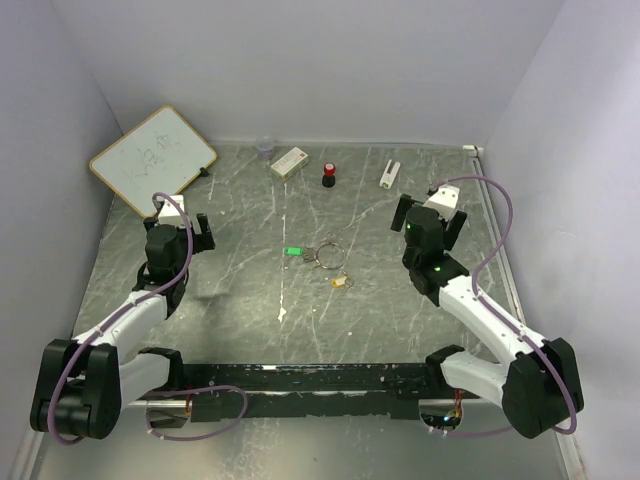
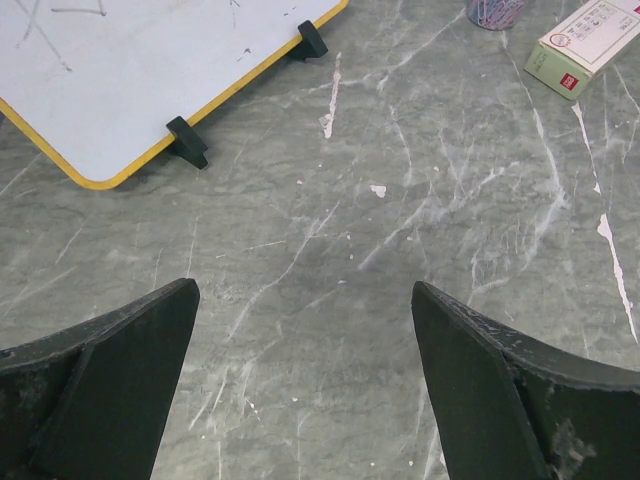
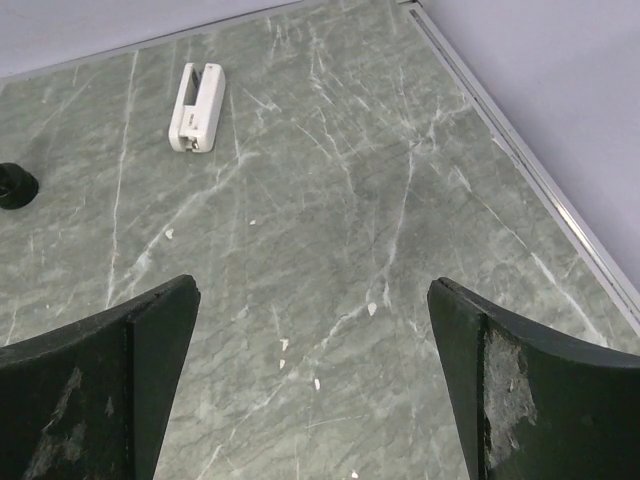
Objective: Remove the keys from the keyring
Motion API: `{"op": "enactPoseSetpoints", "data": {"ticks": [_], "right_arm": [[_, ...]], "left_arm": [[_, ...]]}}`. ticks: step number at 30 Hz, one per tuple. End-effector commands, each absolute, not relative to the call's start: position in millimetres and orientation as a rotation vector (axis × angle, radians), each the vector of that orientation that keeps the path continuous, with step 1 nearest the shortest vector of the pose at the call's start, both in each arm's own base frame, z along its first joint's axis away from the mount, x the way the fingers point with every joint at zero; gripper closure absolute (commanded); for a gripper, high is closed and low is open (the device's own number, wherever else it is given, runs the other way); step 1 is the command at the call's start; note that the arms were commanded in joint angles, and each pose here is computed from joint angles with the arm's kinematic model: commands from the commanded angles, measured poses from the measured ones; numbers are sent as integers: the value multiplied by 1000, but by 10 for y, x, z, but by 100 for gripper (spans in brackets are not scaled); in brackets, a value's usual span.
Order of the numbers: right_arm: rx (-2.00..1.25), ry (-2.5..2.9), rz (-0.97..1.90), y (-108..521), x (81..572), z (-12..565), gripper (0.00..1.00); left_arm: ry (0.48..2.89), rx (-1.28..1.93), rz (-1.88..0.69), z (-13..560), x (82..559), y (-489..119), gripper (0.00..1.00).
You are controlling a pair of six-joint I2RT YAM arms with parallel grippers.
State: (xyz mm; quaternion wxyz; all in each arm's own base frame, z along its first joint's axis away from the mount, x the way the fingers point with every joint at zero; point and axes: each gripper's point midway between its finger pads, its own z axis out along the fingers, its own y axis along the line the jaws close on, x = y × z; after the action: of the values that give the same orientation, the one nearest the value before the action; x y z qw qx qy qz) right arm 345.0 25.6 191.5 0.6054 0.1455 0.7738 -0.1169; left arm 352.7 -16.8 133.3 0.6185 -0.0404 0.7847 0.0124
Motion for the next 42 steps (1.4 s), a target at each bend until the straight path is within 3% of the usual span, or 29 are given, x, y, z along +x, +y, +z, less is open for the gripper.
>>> {"op": "enactPoseSetpoints", "data": {"ticks": [1, 10, 20, 23, 27, 32, 42], "right_arm": [[341, 1772, -281, 247, 3418, 1927, 0], [323, 1745, -225, 312, 3393, 2000, 0], [-32, 1834, 70, 971, 3327, 1824, 1], [-94, 1906, 117, 1157, 3280, 1650, 13], [-181, 1977, 219, 1507, 3155, 1404, 42], [-200, 2055, 264, 1714, 3022, 1102, 69], [-243, 2171, 387, 1979, 2765, 626, 86]], "left_arm": [[1774, -78, 18, 1450, 3564, -204, 1], [1762, -101, 25, 1484, 3561, -177, 1], [1689, -72, -36, 1621, 3445, -253, 1], [1691, -86, -40, 1633, 3452, -250, 1], [1711, -41, -76, 1614, 3493, -343, 1], [1725, -65, -66, 1591, 3522, -318, 1], [1684, -59, -100, 1642, 3465, -356, 1]]}}
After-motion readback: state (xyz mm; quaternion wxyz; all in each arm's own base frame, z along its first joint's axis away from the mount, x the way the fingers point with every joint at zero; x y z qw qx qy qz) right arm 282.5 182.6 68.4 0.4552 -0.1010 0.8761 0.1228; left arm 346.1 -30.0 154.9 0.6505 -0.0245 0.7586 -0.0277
